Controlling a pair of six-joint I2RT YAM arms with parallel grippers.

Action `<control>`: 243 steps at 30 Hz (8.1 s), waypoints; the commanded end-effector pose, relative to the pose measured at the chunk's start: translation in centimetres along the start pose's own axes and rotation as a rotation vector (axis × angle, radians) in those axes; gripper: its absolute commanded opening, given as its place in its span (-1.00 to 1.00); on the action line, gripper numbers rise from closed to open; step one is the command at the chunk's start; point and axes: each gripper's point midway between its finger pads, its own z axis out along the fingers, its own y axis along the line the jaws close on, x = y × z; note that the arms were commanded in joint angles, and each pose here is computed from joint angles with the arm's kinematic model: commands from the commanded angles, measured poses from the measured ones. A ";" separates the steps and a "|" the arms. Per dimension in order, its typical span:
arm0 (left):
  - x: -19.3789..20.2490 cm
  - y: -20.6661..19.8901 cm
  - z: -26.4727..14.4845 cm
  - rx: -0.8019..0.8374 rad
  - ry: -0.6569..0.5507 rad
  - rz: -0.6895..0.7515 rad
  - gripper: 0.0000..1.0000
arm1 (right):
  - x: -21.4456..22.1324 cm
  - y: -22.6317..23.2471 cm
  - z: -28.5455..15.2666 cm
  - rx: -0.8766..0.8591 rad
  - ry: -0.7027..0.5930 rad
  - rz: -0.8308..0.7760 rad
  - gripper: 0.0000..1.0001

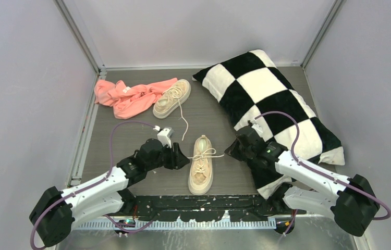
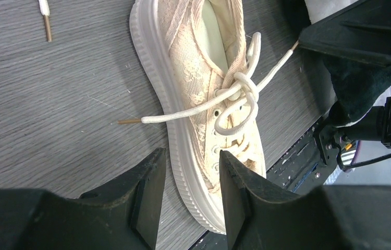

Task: Tie the shoes
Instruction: Tie the shoelace on the shoe.

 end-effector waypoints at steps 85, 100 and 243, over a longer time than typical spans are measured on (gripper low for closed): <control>-3.1 -5.5 3.7 0.216 -0.004 -0.005 -0.99 | -2.2 3.7 -2.1 -0.203 -0.070 -0.174 -0.04; -2.9 -5.3 3.7 0.210 -0.001 -0.008 -0.99 | 1.9 6.8 1.1 -0.195 0.223 0.014 0.18; 0.3 6.6 0.6 -0.231 -0.187 -0.107 -0.99 | -2.2 -3.3 3.4 0.019 -0.034 0.100 -0.99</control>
